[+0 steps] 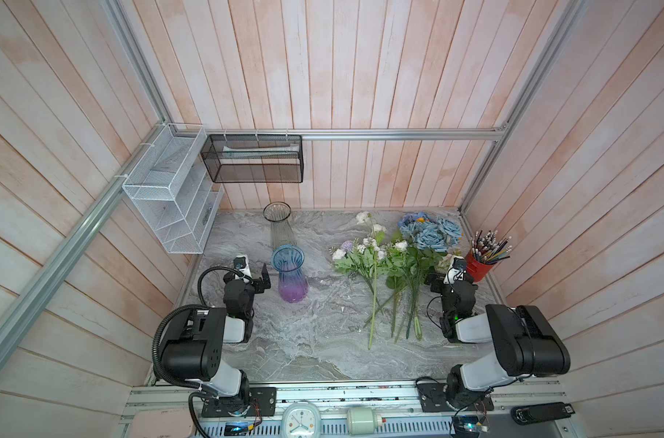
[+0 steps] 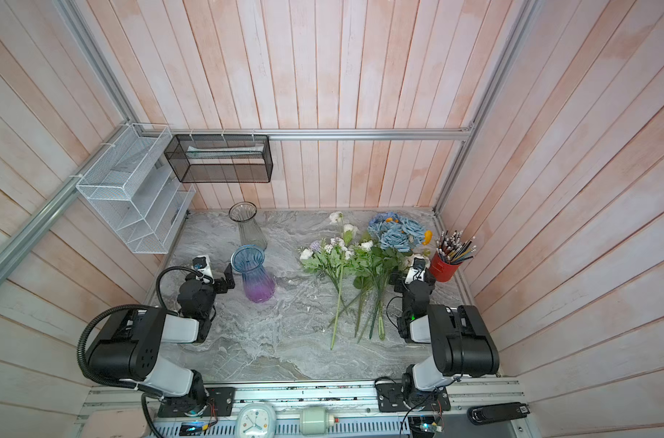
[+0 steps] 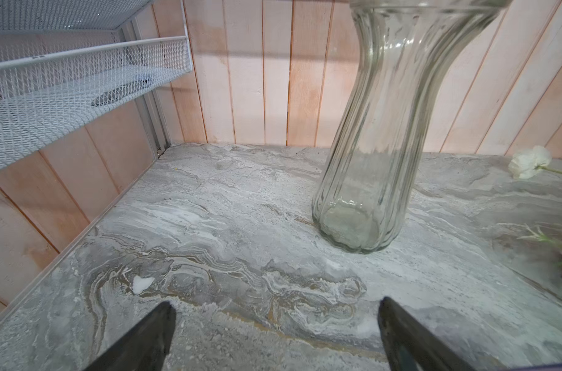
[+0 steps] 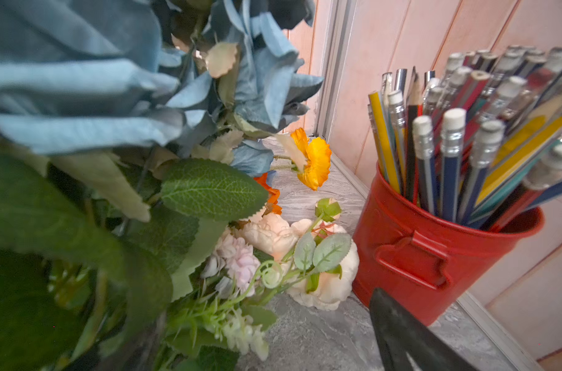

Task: Arrange flowers in a vase
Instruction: Pick up the flower from the flowers.

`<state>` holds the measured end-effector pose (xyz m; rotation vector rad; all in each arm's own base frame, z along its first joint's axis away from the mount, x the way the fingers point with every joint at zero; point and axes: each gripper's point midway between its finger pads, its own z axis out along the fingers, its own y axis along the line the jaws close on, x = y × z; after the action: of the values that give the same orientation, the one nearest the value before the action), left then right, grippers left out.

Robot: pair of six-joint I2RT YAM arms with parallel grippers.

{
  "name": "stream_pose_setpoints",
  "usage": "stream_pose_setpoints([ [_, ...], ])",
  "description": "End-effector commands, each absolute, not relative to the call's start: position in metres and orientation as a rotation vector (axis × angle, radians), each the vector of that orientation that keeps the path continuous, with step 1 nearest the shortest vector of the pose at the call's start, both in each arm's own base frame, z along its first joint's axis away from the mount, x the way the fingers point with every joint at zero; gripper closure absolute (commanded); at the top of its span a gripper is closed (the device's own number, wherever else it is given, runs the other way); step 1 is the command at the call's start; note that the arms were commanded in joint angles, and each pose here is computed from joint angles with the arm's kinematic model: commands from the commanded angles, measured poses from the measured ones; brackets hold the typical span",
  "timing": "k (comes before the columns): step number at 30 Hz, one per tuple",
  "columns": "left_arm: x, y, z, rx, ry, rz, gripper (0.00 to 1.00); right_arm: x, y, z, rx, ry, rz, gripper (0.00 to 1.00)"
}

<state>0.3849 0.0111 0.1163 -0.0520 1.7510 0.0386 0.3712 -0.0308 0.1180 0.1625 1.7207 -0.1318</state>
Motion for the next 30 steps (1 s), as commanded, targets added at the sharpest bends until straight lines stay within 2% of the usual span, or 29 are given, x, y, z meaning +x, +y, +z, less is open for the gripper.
stream_pose_setpoints([
  [1, 0.389, 0.0104, 0.1276, -0.054, 1.715, 0.022, 0.0, 0.3751, -0.0306, 0.126, 0.167, 1.7, -0.117, 0.02],
  [30, 0.3895, 0.0111, 0.1269, -0.055, 1.719, 0.02, 0.0, 0.3756, -0.0308, 0.1254, 0.164, 1.703, -0.113, 0.02],
])
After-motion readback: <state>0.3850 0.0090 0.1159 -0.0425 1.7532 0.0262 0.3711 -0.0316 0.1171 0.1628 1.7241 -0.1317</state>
